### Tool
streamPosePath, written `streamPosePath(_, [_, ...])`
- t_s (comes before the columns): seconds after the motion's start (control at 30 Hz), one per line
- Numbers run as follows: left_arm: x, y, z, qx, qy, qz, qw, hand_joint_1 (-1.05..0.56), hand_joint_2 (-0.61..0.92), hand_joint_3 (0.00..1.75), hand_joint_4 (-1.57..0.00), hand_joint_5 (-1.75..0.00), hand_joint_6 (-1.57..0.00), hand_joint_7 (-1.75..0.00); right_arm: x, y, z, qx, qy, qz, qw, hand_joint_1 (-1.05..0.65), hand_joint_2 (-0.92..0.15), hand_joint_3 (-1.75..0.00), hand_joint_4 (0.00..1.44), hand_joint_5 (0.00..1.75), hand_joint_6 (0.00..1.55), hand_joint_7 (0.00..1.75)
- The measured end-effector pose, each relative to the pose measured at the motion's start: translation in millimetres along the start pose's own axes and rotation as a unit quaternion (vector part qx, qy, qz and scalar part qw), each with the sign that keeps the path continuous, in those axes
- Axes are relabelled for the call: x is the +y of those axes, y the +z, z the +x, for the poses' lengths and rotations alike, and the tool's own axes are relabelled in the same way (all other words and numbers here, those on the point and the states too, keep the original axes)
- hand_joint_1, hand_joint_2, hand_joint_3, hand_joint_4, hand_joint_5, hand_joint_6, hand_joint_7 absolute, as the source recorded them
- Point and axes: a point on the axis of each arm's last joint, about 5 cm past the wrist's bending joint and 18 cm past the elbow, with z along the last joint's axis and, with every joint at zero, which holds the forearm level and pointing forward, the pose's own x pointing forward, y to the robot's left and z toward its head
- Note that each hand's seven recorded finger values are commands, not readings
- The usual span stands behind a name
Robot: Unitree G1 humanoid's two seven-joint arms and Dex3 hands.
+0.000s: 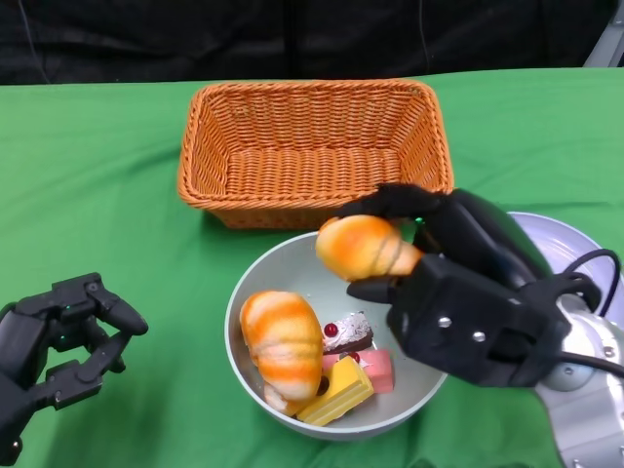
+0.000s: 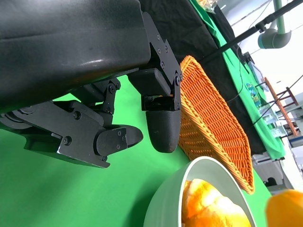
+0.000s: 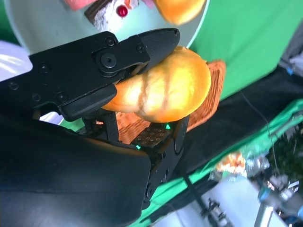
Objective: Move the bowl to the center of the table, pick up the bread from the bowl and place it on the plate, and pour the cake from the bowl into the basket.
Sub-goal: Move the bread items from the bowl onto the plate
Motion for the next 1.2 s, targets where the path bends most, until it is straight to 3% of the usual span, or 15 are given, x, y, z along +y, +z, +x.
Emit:
streamPosePath(0.13, [0.2, -0.8, -0.4, 0.002, 0.002, -0.003, 1.000, -0.07, 0.82, 0.55, -0.74, -1.55, -0.75, -1.20, -7.5, -9.3, -10.1, 0.008, -0.022, -0.018, 1.000, -0.17, -0.92, -0.09, 0.66, 1.59, 0.84, 0.68])
streamPosePath(0.23, [0.5, -0.8, -0.4, 0.002, 0.001, -0.002, 1.000, -0.06, 0.82, 0.55, -0.74, -1.55, -0.75, -1.20, -10.9, -20.4, -15.5, -0.006, -0.060, -0.051, 0.997, -0.13, -0.92, -0.08, 0.68, 1.60, 0.86, 0.69])
streamPosePath(0.53, [0.6, -1.1, -0.5, 0.003, 0.002, -0.003, 1.000, -0.04, 0.81, 0.57, -0.73, -1.55, -0.75, -1.21, -17.3, -66.1, -21.4, 0.031, -0.114, -0.123, 0.985, -0.07, -0.92, -0.02, 0.71, 1.48, 0.88, 0.67])
streamPosePath(0.7, [1.1, -1.9, -0.9, 0.006, 0.002, -0.003, 1.000, -0.05, 0.81, 0.56, -0.74, -1.55, -0.75, -1.21, -15.9, -85.9, -24.0, 0.057, -0.124, -0.134, 0.981, -0.08, -0.92, -0.02, 0.72, 1.41, 0.91, 0.56])
streamPosePath(1.2, [1.6, -1.3, -1.1, -0.001, 0.002, 0.000, 1.000, -0.04, 0.81, 0.55, -0.74, -1.55, -0.75, -1.22, -3.2, -123.7, -16.1, 0.112, -0.147, -0.156, 0.970, -0.10, -0.92, -0.01, 0.77, 1.31, 1.04, 0.25])
